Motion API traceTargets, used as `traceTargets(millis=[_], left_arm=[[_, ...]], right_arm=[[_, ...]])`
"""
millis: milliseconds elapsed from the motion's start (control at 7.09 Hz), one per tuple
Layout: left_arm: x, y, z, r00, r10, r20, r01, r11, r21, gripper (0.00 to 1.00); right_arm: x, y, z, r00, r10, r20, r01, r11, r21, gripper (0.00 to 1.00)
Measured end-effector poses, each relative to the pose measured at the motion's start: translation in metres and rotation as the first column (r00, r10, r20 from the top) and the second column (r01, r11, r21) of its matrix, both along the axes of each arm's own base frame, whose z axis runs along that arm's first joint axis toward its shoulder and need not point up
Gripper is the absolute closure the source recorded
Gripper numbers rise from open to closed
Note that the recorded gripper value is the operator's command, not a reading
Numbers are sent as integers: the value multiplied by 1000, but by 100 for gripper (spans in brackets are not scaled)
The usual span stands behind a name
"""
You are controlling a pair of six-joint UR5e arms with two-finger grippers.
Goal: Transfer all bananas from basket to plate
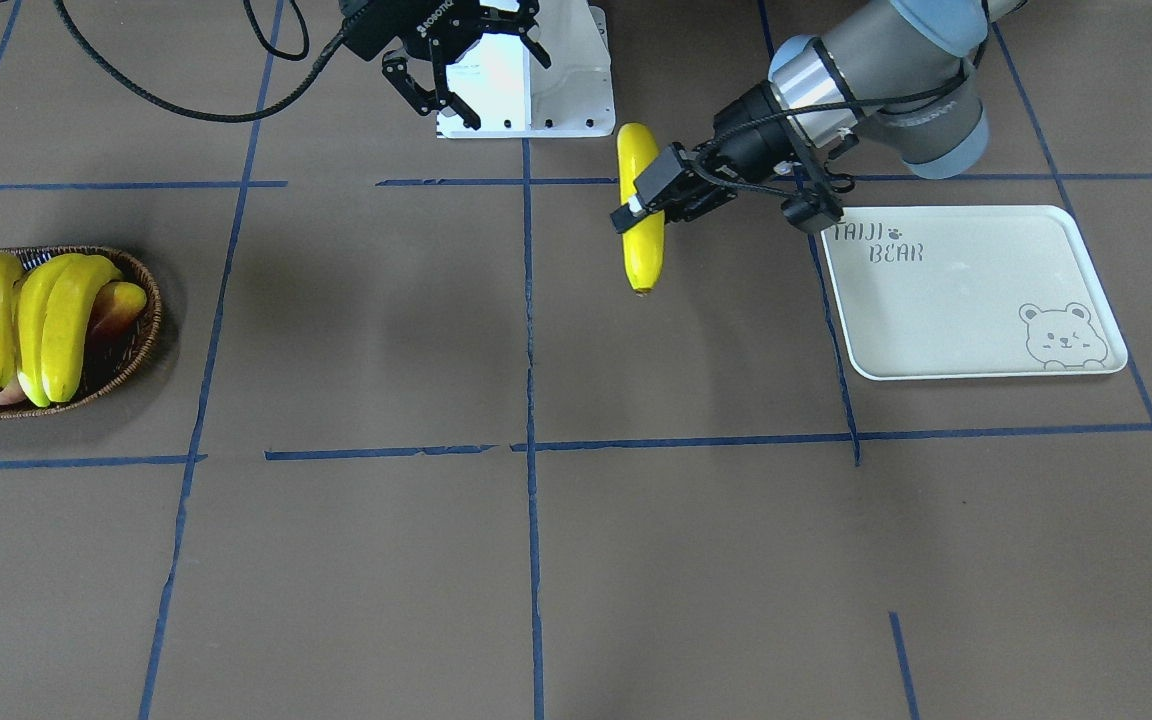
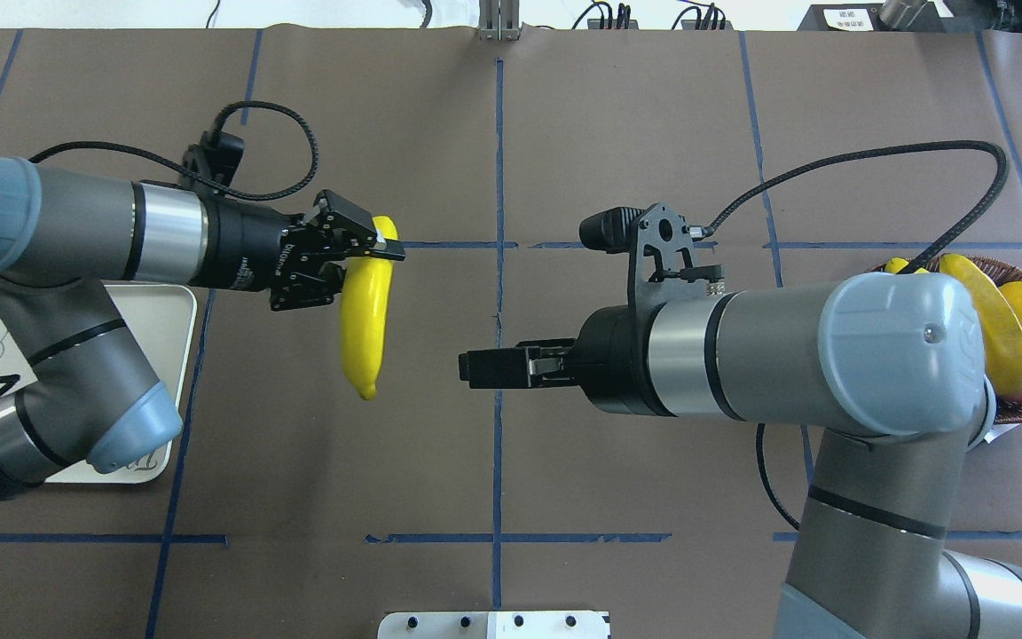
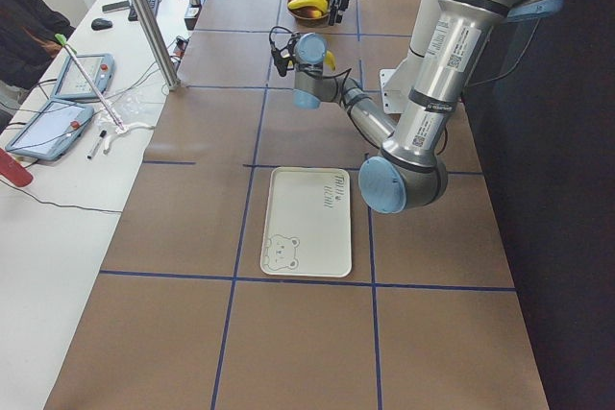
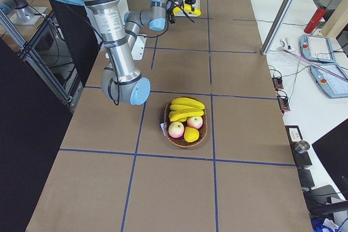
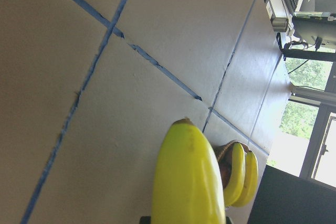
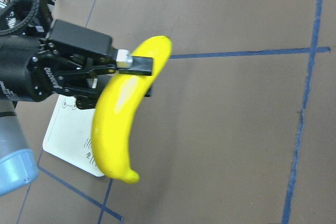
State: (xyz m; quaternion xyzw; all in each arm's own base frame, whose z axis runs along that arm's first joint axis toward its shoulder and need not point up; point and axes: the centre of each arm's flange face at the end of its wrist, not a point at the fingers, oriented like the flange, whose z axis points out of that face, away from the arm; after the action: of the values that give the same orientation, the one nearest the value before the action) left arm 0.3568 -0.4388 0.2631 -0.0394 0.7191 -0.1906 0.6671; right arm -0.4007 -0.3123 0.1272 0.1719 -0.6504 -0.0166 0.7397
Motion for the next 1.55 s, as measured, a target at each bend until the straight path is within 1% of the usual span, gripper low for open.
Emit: traceTargets(millis=[141, 282, 423, 564, 705, 846, 987, 1128, 1269, 1410, 1551], left_arm=[[-39, -3, 52, 995, -35, 94, 31, 998, 49, 100], [-76, 3, 103, 981, -64, 185, 47, 994, 94, 100], [-110, 15, 154, 956, -84, 280, 47, 989, 138, 100], [-138, 29, 197, 926, -95, 365, 31, 984, 178, 100], [-158, 40, 230, 896, -102, 433, 11, 978, 208, 100], [-170, 46, 256, 862, -110, 495, -7, 974, 228, 100], [-176, 47, 275, 818, -120, 562, -24, 970, 241, 100], [-180, 45, 292, 762, -128, 635, -46, 967, 251, 100], [-183, 42, 304, 711, -136, 690, -65, 964, 257, 100], [-186, 41, 315, 675, -139, 725, -78, 963, 257, 100], [-187, 40, 328, 646, -142, 750, -79, 965, 251, 100]], right_arm=[[7, -8, 13, 1000, 21, -24, -21, 1000, -10, 0], [15, -18, 31, 997, 46, -57, -47, 999, -22, 0], [24, -28, 51, 993, 69, -95, -72, 997, -33, 0], [30, -35, 66, 989, 83, -123, -89, 995, -40, 0], [33, -38, 75, 986, 90, -141, -97, 994, -46, 0], [36, -40, 83, 983, 95, -155, -104, 993, -52, 0], [38, -41, 86, 982, 99, -159, -109, 993, -54, 0], [39, -42, 86, 982, 102, -160, -112, 992, -55, 0], [40, -42, 86, 982, 104, -160, -114, 992, -55, 0], [42, -44, 86, 981, 108, -160, -118, 991, -55, 0], [46, -46, 88, 980, 113, -162, -123, 991, -58, 0]])
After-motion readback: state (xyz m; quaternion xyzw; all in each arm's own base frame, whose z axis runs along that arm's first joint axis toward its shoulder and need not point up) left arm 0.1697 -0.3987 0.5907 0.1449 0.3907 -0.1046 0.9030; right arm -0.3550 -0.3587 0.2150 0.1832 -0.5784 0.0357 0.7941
